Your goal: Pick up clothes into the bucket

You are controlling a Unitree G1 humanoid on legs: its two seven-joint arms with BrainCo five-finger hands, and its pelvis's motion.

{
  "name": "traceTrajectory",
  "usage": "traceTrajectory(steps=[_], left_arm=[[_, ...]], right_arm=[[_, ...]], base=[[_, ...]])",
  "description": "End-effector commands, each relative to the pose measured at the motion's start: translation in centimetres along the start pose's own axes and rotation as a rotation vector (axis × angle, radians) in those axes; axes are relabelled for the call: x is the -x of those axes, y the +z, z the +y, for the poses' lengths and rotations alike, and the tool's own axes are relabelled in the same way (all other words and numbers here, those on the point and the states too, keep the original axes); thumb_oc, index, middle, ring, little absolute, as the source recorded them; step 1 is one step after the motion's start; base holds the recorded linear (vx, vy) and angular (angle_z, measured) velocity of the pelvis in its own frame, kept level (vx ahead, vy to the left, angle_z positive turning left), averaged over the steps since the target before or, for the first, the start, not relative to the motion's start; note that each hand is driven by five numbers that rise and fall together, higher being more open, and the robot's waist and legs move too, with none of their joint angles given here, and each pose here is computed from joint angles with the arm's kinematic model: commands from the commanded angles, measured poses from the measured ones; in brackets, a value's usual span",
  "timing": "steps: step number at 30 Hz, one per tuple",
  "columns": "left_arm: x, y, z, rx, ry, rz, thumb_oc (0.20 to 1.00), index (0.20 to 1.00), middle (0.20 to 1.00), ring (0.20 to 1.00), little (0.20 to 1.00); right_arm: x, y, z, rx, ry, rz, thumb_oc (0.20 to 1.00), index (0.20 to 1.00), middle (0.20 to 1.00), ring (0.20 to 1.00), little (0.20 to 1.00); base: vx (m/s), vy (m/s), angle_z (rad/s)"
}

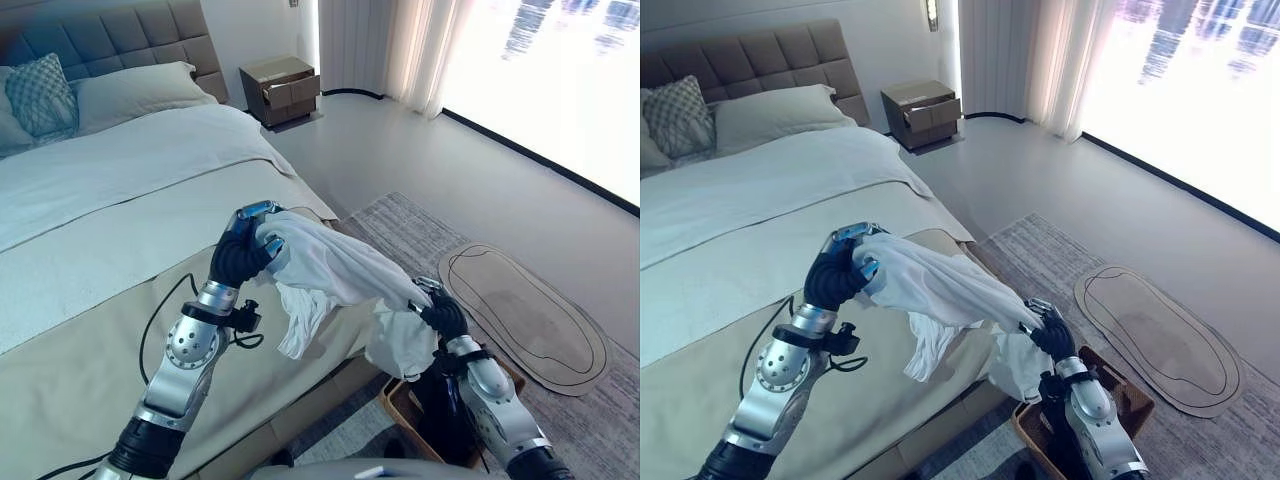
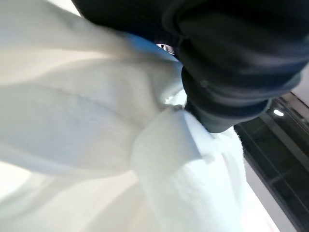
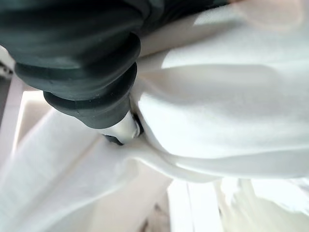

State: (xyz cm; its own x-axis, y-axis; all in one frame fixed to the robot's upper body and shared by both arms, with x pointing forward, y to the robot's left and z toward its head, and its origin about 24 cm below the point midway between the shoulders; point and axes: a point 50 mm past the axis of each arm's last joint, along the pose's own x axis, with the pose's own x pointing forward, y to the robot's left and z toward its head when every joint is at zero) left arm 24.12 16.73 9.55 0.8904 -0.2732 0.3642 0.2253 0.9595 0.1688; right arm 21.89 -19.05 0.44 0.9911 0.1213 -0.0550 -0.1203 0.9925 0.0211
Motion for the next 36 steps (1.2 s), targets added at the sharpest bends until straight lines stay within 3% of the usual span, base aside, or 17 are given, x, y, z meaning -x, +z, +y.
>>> traceTrajectory(steps=[1, 2, 5, 17, 24, 36], left_arm=[[0.2, -0.2, 1.3, -0.016, 0.033, -0.015, 0.780, 0.780, 0.780, 0.780, 0.780], [0.6, -1.0, 1.2, -0.015, 0.024, 0.024, 1.000, 1.000, 1.000, 1.000, 1.000], [3.6, -5.2, 0.9, 0.019, 0.039, 0.239, 1.000, 1.000, 1.000, 1.000, 1.000], [8.4, -7.5, 3.5, -0.062, 0.146, 0.436, 1.000, 1.000, 1.000, 1.000, 1.000], [7.3, -5.2, 5.9, -0.050, 0.288, 0.293, 1.000, 1.000, 1.000, 1.000, 1.000], [3.3, 0.3, 5.0, 0.097, 0.382, -0.090, 1.000, 1.000, 1.000, 1.000, 1.000]], right_arm=[[-0.7, 4.0, -0.9, -0.051, -0.061, -0.238, 0.200, 0.200, 0.200, 0.200, 0.200], [-0.6, 4.1, -1.3, -0.051, -0.082, -0.245, 0.200, 0.200, 0.200, 0.200, 0.200], [0.2, 4.7, -3.6, -0.087, -0.218, -0.299, 0.200, 0.200, 0.200, 0.200, 0.200], [1.0, 7.3, -9.3, -0.175, -0.567, -0.481, 0.200, 0.200, 0.200, 0.200, 0.200], [0.4, 9.3, -11.3, -0.128, -0.697, -0.560, 0.200, 0.200, 0.200, 0.200, 0.200], [-1.8, 10.0, -12.2, -0.178, -0.850, -0.577, 0.200, 0.200, 0.200, 0.200, 0.200]], base=[[0.00, 0.000, 0.00], [0.00, 0.000, 0.00], [0.00, -0.004, -0.06], [-0.06, 0.022, -0.11], [-0.15, 0.034, -0.08], [-0.11, -0.025, -0.01]])
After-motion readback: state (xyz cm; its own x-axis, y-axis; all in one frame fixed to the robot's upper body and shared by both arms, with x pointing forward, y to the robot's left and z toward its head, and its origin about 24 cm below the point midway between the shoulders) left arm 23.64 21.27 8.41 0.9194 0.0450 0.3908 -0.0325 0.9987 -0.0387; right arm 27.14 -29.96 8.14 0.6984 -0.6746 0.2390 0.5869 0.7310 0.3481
